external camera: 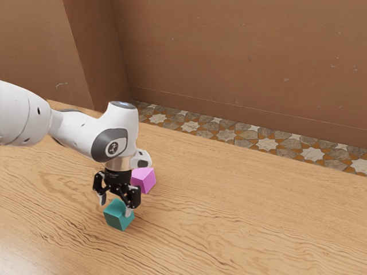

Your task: Pick up the blue block with one arm, and put the blue block on the pink block with one arm

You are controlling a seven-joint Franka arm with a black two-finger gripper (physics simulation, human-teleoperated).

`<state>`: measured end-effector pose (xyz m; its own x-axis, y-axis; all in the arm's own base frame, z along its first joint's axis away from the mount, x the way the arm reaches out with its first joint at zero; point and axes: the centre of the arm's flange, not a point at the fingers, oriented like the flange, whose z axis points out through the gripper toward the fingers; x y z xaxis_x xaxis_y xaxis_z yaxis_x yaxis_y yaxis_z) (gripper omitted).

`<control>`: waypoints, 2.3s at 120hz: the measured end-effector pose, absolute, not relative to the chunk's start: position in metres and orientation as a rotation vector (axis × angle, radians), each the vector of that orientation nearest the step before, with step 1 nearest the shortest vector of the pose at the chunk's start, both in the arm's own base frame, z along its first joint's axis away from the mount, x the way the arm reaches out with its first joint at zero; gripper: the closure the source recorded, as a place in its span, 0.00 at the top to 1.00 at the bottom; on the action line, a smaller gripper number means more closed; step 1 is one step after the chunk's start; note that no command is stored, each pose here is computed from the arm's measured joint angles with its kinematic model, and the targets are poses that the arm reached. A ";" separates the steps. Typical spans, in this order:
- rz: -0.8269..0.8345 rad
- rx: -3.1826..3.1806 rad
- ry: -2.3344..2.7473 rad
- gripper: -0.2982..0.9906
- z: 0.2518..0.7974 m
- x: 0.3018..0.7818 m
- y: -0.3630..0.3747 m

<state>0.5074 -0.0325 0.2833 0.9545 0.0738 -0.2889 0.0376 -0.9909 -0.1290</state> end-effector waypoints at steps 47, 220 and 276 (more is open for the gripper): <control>0.467 -2.984 -0.191 0.76 0.250 0.511 -0.025; 0.210 -2.999 -0.070 0.53 0.341 0.639 0.003; 0.236 -3.001 -0.002 0.62 0.324 0.655 -0.011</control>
